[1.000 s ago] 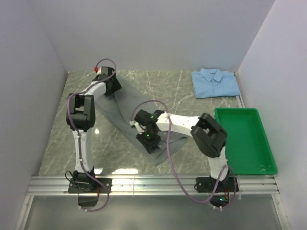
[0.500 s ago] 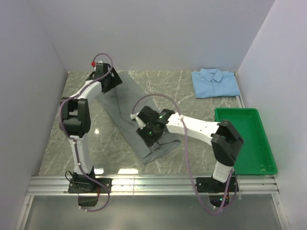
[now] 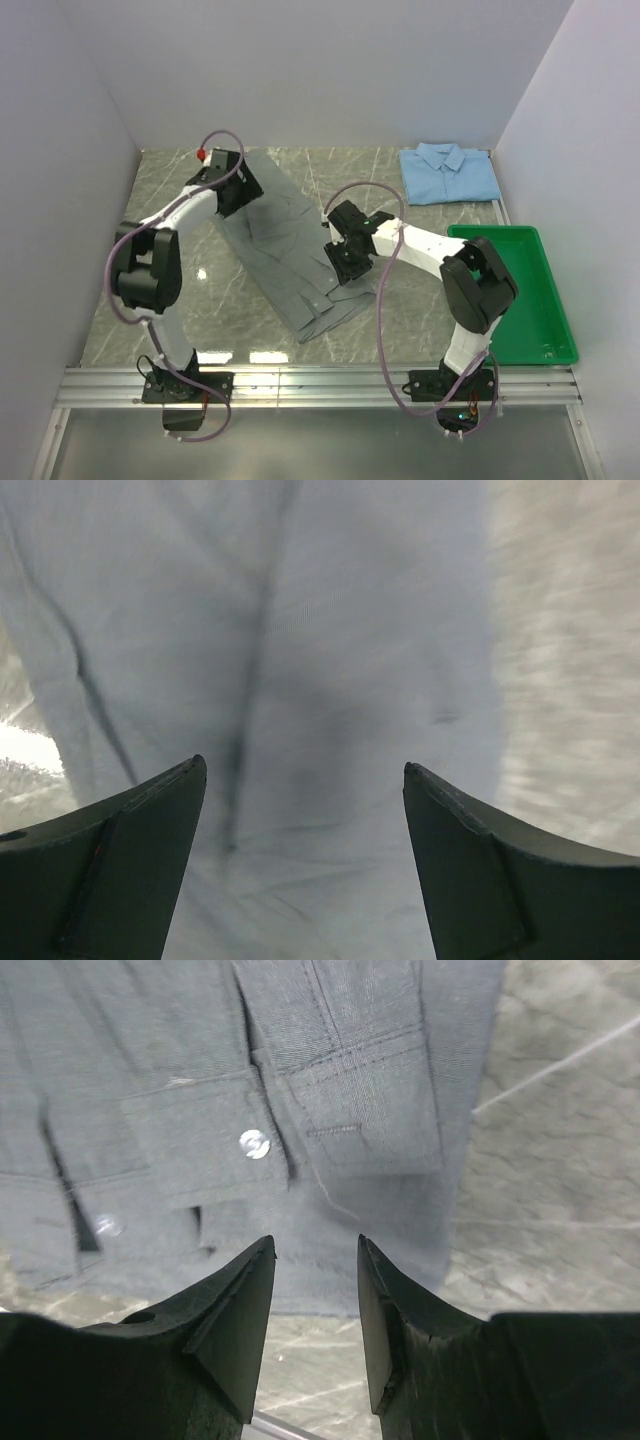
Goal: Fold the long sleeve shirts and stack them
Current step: Fold the shirt
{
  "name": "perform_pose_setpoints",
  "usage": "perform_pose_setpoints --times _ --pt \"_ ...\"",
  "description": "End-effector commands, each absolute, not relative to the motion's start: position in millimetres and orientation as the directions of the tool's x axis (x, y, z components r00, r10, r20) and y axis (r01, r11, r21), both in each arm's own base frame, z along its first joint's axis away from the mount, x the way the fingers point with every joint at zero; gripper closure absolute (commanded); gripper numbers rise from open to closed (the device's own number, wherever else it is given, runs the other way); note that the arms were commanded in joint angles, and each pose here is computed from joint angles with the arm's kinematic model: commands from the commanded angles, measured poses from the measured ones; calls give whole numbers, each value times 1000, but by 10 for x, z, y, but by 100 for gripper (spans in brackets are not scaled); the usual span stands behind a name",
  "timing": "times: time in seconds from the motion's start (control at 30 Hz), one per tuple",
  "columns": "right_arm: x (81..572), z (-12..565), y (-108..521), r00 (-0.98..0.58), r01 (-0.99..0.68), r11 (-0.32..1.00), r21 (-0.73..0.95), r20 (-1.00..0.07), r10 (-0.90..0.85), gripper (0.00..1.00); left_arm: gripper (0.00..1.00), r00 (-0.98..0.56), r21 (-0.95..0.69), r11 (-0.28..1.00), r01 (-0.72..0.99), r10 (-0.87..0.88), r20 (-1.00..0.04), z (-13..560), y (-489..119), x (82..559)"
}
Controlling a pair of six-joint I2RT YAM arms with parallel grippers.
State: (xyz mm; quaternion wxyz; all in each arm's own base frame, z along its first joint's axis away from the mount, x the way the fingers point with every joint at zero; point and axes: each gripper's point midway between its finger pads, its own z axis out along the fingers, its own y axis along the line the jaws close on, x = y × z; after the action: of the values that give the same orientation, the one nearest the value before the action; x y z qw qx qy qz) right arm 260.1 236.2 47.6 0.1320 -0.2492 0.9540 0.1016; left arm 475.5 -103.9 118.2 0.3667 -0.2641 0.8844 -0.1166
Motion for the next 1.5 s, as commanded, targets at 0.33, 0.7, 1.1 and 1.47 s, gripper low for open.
perform_pose_setpoints --times 0.33,0.7,1.1,1.47 --pt "2325 100 2468 -820 -573 801 173 -146 -554 55 14 -680 -259 849 -461 -525 -512 242 -952 4902" --pt "1871 226 3059 -721 -684 670 287 -132 -680 56 14 -697 -311 911 -270 -408 -590 319 -1203 5489" --pt "2481 1231 3080 -746 -602 769 215 -495 -445 54 9 -528 -488 855 -177 -501 -686 2048 -1222 5066" --pt "2619 1377 2255 -888 -300 825 478 -456 -59 31 1 -594 -435 833 -342 -551 -586 1864 -796 3344"
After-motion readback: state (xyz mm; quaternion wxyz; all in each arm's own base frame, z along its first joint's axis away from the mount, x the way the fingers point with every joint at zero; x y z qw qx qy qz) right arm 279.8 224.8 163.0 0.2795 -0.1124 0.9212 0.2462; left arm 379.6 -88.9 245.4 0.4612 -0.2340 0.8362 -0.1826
